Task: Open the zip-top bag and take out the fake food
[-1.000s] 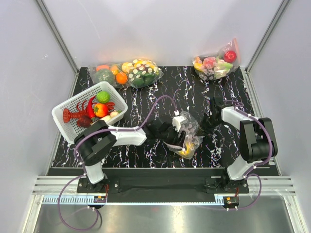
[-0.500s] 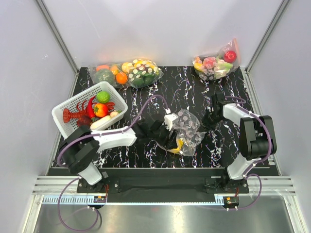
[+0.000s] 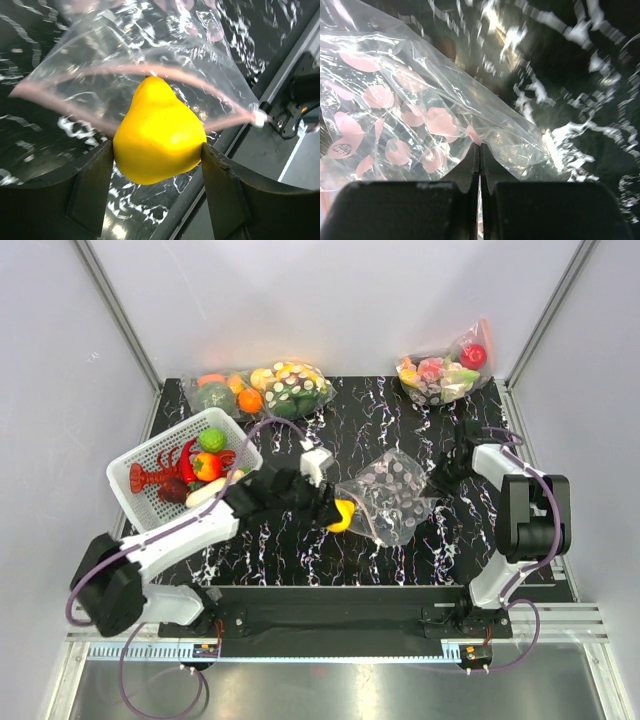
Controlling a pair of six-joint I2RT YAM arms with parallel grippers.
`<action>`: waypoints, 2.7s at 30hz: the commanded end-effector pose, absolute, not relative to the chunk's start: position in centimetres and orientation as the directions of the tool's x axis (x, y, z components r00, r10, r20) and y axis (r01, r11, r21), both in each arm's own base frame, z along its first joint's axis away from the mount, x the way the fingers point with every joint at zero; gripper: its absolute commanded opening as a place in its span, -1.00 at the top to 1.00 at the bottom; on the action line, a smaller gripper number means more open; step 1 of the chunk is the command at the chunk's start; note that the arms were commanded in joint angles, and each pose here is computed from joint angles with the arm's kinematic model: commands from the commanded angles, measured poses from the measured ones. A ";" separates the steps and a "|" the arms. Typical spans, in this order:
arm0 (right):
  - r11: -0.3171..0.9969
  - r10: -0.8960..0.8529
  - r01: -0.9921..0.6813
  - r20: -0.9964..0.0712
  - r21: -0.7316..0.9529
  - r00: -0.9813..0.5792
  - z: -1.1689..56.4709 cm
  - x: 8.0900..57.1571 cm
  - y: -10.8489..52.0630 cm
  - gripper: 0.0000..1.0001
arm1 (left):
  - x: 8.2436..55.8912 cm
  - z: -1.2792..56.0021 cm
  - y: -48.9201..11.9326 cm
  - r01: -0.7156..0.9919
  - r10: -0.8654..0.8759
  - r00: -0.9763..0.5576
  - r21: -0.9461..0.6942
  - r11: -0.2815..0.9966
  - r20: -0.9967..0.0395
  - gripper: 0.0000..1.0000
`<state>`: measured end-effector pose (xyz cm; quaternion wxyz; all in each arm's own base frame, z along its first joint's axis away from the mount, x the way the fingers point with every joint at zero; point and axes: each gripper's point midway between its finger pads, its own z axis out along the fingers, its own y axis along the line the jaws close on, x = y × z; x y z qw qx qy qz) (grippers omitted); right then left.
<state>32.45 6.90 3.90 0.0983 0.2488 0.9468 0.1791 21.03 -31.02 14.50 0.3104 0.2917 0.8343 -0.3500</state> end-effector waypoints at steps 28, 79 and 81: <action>0.871 0.444 0.309 -0.342 0.381 -0.828 12.0 35.8 3.5 -0.64 | 34.0 23.4 9.2 -0.393 -0.364 -0.507 -0.166 0.904 -0.781 0.06; 0.895 0.339 0.024 -0.644 0.446 -0.686 25.8 35.1 4.9 -0.99 | 29.4 26.9 7.2 -0.324 -0.326 -0.449 -0.188 0.927 -0.832 -0.98; 0.894 0.340 0.024 -0.643 0.447 -0.686 25.9 34.9 4.9 -0.99 | 29.4 27.0 7.1 -0.322 -0.325 -0.448 -0.190 0.928 -0.833 -0.98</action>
